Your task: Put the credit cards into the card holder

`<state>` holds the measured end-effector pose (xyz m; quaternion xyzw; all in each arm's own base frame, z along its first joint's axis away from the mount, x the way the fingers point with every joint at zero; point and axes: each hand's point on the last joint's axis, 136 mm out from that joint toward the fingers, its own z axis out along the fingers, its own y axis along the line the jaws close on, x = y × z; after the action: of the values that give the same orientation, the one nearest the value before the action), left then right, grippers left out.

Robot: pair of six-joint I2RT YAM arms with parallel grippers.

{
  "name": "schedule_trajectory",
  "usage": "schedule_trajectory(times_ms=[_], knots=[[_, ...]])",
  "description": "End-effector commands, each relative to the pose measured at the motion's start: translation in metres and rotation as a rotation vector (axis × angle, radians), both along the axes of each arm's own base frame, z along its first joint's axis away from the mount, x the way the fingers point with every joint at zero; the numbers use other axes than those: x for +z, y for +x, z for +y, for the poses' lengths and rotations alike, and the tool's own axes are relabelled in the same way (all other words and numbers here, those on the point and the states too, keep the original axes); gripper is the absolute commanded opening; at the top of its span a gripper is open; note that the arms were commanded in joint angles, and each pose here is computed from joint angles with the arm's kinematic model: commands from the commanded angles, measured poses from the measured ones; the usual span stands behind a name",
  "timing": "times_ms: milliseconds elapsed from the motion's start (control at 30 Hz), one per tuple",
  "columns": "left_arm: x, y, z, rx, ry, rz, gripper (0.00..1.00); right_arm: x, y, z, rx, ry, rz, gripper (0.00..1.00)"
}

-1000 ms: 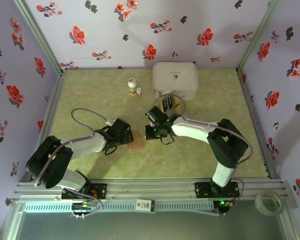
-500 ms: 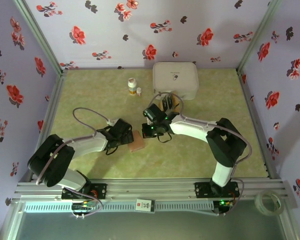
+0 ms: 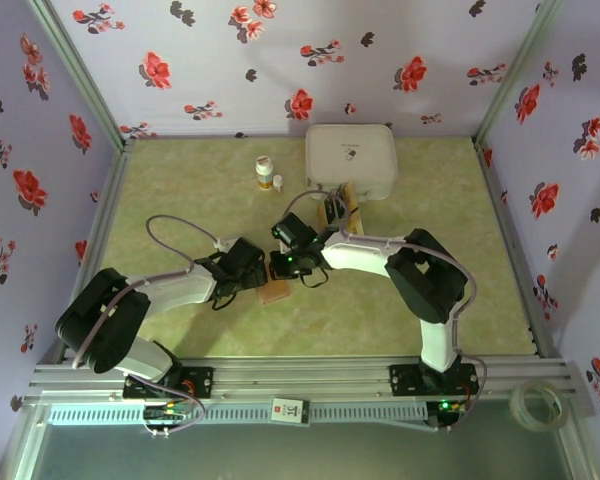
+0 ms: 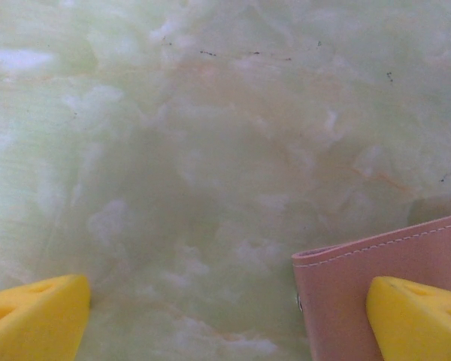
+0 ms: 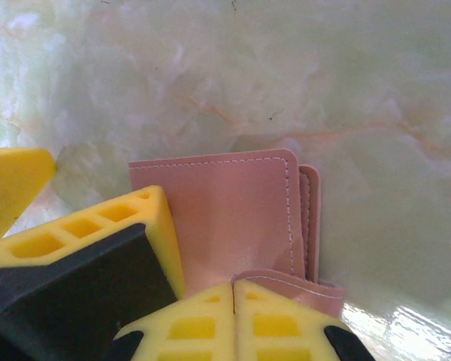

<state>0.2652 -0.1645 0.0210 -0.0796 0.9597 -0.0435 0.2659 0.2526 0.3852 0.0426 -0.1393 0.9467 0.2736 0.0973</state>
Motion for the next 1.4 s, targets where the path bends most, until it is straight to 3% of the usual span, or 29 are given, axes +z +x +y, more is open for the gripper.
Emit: schedule_trajectory(times_ms=[0, 500, 1367], knots=[[-0.028, -0.026, -0.011, -0.035, -0.043, 0.129, 0.94, -0.01, -0.003, 0.006, -0.01, 0.012, 0.03, 0.0], [-0.001, -0.016, 0.004, 0.002, -0.046, 0.084, 0.94, -0.034, -0.015, -0.01, -0.018, -0.046, 0.05, 0.0], [-0.036, -0.026, 0.014, -0.002, 0.017, 0.161, 0.91, -0.029, -0.018, -0.02, 0.018, -0.106, 0.008, 0.0]])
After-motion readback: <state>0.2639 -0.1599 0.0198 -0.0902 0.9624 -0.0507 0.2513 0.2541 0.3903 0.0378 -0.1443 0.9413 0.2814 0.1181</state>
